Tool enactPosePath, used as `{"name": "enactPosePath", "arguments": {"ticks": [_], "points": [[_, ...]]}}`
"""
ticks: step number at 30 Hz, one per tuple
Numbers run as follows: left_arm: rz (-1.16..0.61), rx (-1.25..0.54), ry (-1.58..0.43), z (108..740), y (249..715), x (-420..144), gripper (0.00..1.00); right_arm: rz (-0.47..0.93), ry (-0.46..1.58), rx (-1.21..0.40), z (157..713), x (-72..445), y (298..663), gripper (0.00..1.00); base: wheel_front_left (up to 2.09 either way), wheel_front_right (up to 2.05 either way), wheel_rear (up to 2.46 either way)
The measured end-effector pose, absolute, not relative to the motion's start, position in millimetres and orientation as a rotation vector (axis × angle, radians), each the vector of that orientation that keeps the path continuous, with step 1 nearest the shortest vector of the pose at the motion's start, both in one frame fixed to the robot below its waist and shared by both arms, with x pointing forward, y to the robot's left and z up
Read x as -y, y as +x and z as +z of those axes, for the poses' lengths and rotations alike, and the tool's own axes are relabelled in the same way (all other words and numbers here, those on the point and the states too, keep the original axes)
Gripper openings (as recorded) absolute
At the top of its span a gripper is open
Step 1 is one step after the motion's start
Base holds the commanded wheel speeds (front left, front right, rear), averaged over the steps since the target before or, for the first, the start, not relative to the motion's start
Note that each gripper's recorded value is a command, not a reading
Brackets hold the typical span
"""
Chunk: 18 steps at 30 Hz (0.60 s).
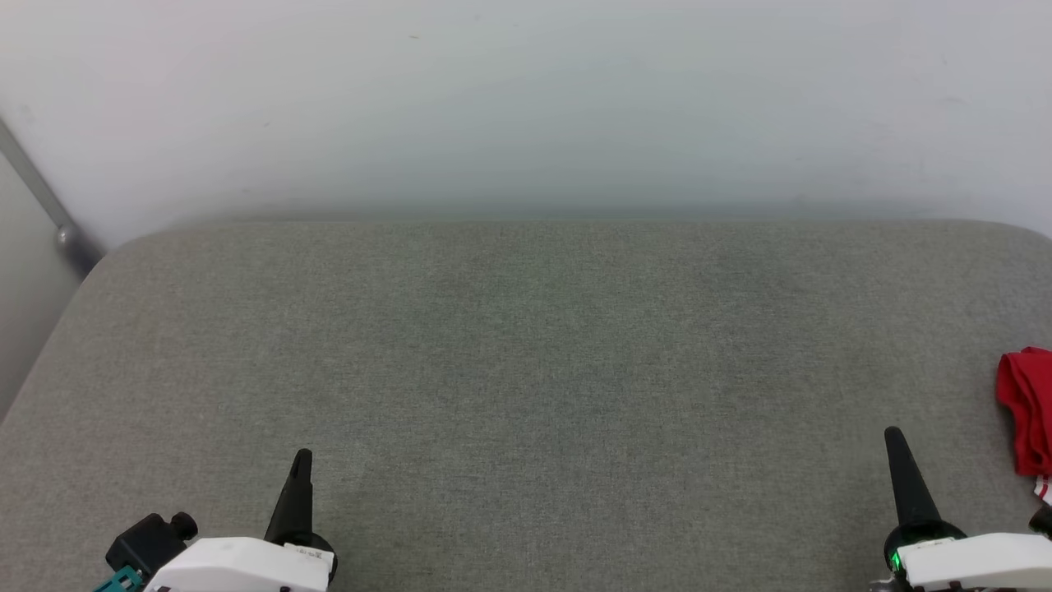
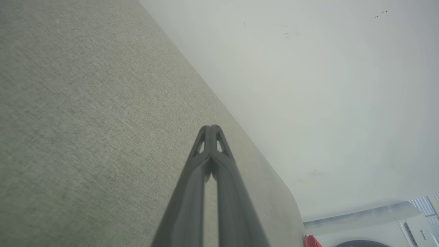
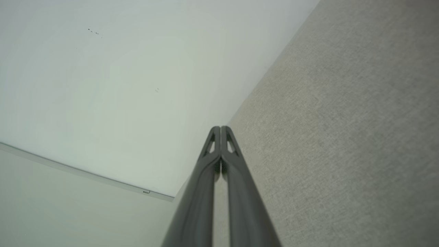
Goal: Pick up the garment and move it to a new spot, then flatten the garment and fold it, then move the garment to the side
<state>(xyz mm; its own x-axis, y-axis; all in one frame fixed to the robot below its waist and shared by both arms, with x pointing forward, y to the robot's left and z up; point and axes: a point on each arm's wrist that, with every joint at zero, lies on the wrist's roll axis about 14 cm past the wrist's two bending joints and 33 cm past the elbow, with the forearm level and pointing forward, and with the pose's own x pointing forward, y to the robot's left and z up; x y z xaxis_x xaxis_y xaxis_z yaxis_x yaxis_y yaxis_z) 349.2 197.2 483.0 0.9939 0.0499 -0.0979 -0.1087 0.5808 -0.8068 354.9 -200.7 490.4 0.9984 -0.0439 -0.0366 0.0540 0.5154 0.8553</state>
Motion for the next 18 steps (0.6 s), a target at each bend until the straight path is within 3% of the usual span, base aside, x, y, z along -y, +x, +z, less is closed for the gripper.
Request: {"name": "enactPosePath", "arguments": {"ticks": [18], "points": [[0.078,-0.062,-1.159,487,361,-199,0.0,-0.049,1.213,-0.012,495,200,367,0.0,0.0,0.0,0.0]]}}
